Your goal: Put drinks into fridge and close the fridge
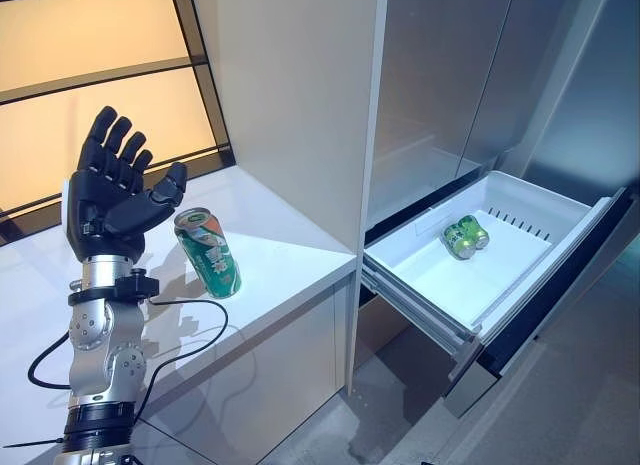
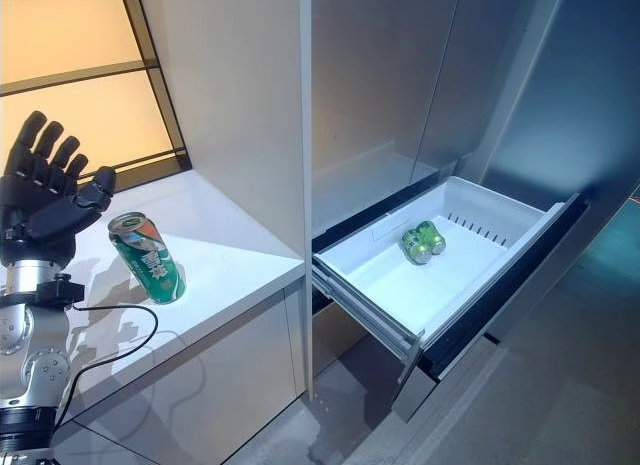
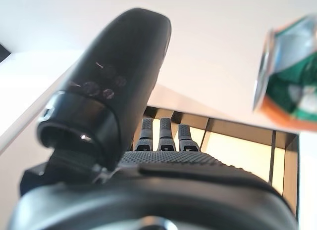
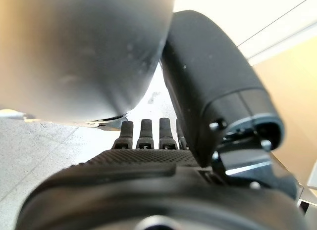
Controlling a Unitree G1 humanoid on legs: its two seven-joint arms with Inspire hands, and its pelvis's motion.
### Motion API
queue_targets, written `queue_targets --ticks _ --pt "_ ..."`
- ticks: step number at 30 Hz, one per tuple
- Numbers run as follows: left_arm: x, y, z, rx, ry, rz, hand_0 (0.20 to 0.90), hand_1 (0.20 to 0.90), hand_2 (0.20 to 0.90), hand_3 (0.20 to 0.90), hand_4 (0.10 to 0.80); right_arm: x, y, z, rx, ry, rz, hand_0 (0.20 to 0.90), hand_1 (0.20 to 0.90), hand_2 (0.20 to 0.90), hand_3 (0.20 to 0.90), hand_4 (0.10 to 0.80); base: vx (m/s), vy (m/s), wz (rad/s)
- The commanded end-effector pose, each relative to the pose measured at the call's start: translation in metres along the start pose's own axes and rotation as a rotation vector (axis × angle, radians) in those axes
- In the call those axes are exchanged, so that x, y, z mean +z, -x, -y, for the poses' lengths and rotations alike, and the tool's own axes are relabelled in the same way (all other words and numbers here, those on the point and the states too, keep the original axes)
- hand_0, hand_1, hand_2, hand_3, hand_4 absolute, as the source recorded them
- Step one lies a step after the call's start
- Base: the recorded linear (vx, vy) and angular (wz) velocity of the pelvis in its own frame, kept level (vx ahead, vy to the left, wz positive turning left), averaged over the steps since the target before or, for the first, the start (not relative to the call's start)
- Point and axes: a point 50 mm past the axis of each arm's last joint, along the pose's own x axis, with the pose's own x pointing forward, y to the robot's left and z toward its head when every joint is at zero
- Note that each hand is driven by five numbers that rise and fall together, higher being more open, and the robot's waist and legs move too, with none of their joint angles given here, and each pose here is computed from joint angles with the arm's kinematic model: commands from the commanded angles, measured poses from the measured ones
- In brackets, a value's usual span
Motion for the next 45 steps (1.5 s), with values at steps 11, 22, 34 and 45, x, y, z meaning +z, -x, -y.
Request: queue_targets --ticks 11,22,34,45 --pt "0.038 -0.018 0.010 -0.123 -0.072 0.144 0.900 0.900 0.900 0.900 0.800 0.014 -0.005 -0.015 0.051 0.028 0.035 0.900 0.900 0.900 0.900 0.800 0.000 0.000 0.00" --pt "0.029 -0.015 0.006 -0.112 -0.085 0.095 0.900 0.900 0.900 0.900 0.800 0.015 -0.005 -0.014 0.046 0.024 0.038 0.900 0.900 0.900 0.900 0.800 -0.012 0.001 0.00" --pt "0.012 -0.011 -0.001 -0.136 -0.118 -0.022 0.900 0.900 0.900 0.900 0.800 0.018 -0.005 -0.012 0.043 0.024 0.042 0.900 0.900 0.900 0.900 0.800 -0.003 0.000 0.00" --pt "0.007 -0.009 0.004 -0.196 -0.079 -0.058 0.900 0.900 0.900 0.900 0.800 0.021 -0.004 -0.011 0.042 0.027 0.046 0.900 0.900 0.900 0.900 0.800 -0.008 0.001 0.00"
